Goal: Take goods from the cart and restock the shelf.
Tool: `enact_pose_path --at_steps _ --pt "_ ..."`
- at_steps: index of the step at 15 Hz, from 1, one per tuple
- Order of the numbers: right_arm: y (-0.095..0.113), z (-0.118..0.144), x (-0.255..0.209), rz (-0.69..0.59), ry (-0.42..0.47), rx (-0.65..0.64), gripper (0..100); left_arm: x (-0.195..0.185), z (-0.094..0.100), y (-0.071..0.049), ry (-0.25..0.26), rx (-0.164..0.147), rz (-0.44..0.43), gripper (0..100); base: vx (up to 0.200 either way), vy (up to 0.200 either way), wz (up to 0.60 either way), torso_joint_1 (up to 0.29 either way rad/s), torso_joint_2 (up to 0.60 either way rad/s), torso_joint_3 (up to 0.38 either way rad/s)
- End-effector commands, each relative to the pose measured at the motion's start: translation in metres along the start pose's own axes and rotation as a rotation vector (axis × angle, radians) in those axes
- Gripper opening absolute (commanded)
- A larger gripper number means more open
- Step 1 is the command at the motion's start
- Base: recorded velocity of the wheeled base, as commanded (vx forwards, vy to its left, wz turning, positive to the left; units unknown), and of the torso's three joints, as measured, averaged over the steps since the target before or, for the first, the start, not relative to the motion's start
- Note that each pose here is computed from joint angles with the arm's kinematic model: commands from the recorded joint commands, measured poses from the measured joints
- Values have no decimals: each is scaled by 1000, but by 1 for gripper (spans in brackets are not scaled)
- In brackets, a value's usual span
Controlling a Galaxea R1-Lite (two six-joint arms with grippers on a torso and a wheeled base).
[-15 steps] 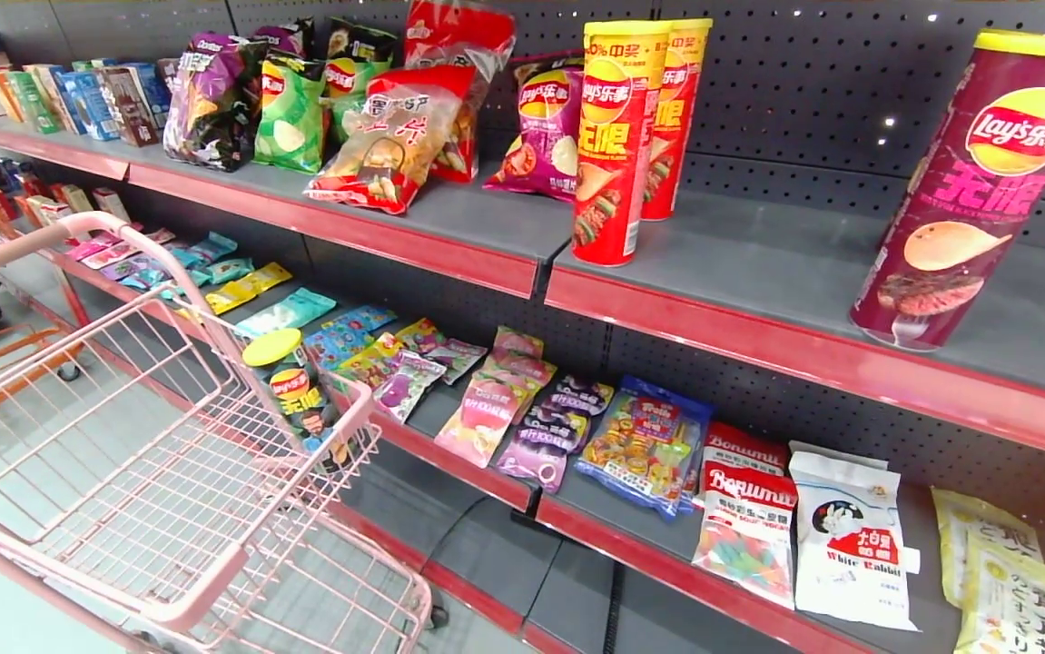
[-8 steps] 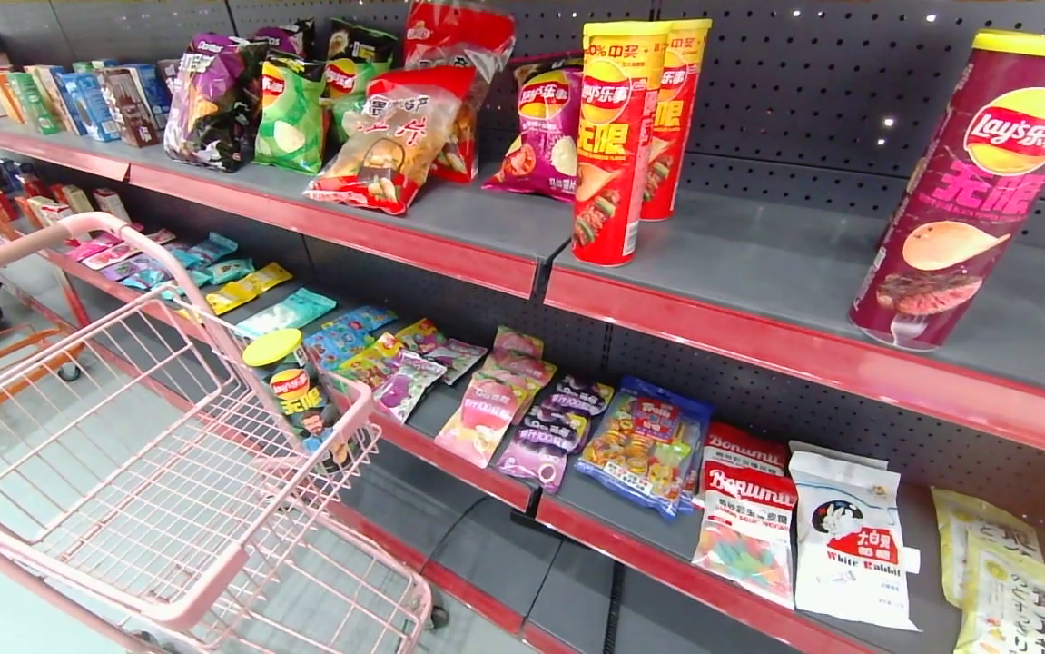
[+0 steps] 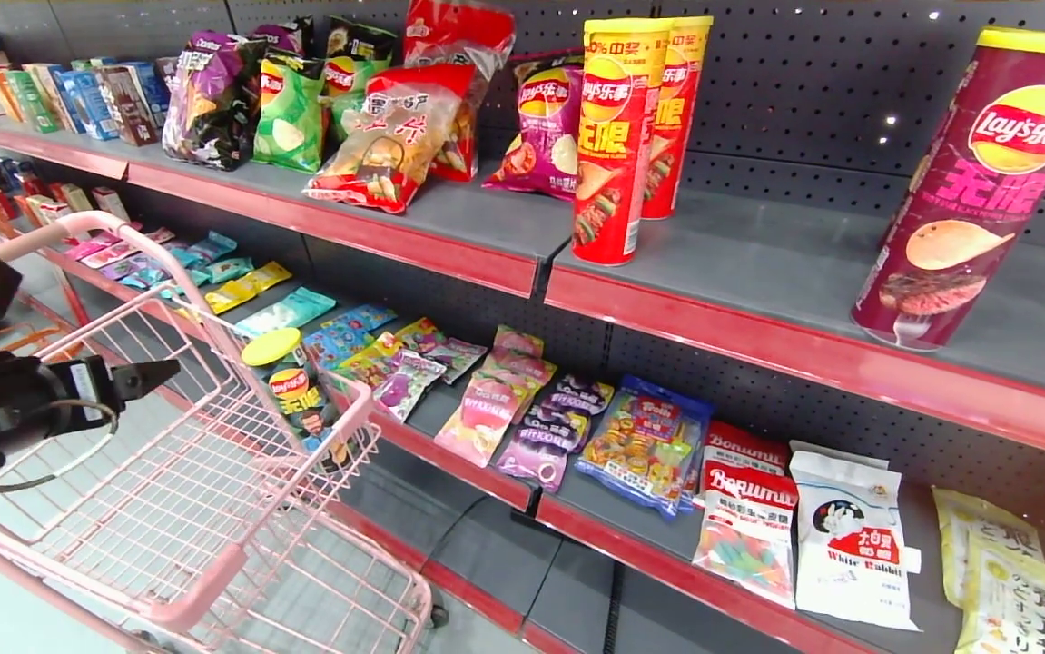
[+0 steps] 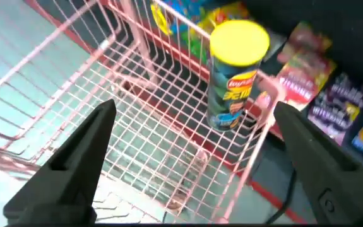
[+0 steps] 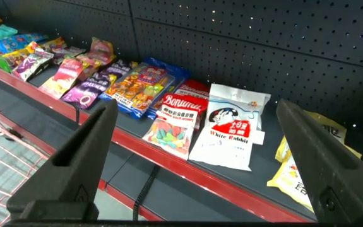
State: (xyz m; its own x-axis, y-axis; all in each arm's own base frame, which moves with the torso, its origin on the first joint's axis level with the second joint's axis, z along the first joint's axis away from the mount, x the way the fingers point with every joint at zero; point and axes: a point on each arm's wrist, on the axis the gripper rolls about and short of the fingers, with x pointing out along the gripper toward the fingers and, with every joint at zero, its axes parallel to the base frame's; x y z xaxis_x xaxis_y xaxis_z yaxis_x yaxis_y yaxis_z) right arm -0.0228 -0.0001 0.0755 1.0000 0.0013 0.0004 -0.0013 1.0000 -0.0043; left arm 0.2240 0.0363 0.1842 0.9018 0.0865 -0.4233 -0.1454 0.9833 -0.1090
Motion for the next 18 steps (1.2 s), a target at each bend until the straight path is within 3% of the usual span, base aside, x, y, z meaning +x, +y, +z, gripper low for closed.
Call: enact_pose_path --at_steps 1,3,6,9,11,15,18 --pt "0 0 0 2 0 0 100 45 -23 3 137 16 -36 100 0 0 0 0 0 0" --pt "0 0 0 2 0 0 100 68 -30 -2 156 26 -89 100 0 0 0 0 0 0" --pt "0 0 0 0 0 0 100 86 -40 -2 167 27 -94 100 0 0 0 0 0 0" --pt "0 0 0 0 0 -2 100 115 -53 -7 141 99 -158 100 0 0 0 0 0 0" --pt "0 0 0 0 0 -2 100 127 -57 -18 144 123 -208 100 0 0 0 0 0 0" --pt "0 0 0 2 0 -2 100 148 -52 -29 89 143 -236 100 0 0 0 0 0 0" --pt "0 0 0 0 0 -2 100 154 -52 -30 81 146 -240 100 0 0 0 0 0 0"
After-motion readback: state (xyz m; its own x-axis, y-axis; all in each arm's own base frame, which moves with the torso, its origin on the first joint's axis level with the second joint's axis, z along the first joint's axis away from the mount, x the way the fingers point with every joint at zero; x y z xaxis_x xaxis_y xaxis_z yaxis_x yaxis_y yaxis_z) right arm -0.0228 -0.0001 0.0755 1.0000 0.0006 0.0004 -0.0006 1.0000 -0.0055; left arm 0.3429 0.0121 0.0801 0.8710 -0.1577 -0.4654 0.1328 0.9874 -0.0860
